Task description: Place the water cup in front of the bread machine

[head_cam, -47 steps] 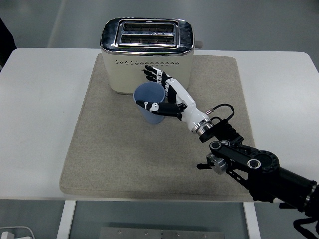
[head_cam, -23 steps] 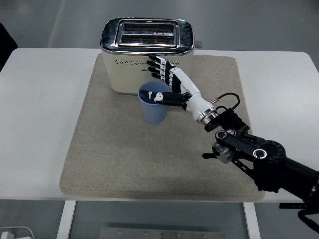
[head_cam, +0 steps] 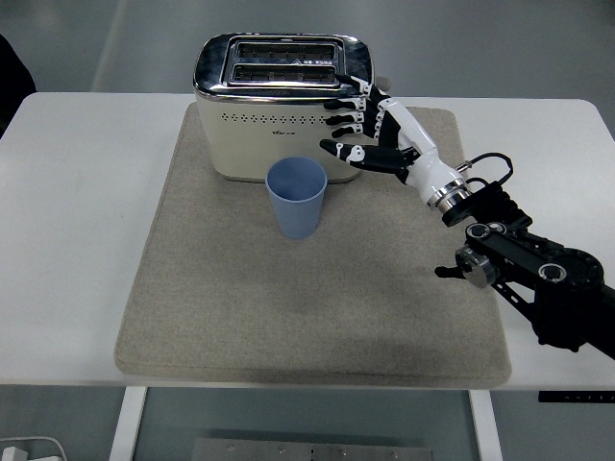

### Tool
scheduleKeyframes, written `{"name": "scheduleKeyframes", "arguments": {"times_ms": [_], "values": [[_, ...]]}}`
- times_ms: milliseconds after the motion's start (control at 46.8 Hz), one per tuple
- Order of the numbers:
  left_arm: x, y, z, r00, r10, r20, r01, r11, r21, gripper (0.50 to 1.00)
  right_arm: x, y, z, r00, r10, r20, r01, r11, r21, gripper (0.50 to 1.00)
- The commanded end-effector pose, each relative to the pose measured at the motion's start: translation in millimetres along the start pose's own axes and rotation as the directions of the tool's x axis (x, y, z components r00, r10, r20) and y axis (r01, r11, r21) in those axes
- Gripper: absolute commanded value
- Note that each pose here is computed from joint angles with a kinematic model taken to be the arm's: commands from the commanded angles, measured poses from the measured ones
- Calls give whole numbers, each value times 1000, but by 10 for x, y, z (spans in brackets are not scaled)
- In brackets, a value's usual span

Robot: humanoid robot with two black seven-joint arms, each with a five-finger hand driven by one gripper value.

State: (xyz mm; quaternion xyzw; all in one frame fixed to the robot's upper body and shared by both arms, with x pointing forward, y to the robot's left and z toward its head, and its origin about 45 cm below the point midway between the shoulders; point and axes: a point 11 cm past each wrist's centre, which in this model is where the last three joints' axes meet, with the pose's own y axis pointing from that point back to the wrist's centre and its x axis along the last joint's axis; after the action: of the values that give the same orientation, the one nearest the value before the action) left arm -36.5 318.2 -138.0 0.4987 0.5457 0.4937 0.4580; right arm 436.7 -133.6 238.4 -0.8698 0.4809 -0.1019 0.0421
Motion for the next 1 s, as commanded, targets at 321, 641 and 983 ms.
{"name": "scheduleKeyframes", "arguments": {"times_ms": [321,641,983], "values": [[-5,0,5,1000,-1,4,1,1000,1,1000,436,127,-50,999,41,-12,-41,999,-16,924],[0,1,6,1000,0,2,0,1000,1,1000,464,129,-64,999,43,-20,-43,999,-15,924],[0,0,-3,1000,0,1,0,1000,2,1000,651,171,-113,998,65,-27,-65,998,-20,924]]}}
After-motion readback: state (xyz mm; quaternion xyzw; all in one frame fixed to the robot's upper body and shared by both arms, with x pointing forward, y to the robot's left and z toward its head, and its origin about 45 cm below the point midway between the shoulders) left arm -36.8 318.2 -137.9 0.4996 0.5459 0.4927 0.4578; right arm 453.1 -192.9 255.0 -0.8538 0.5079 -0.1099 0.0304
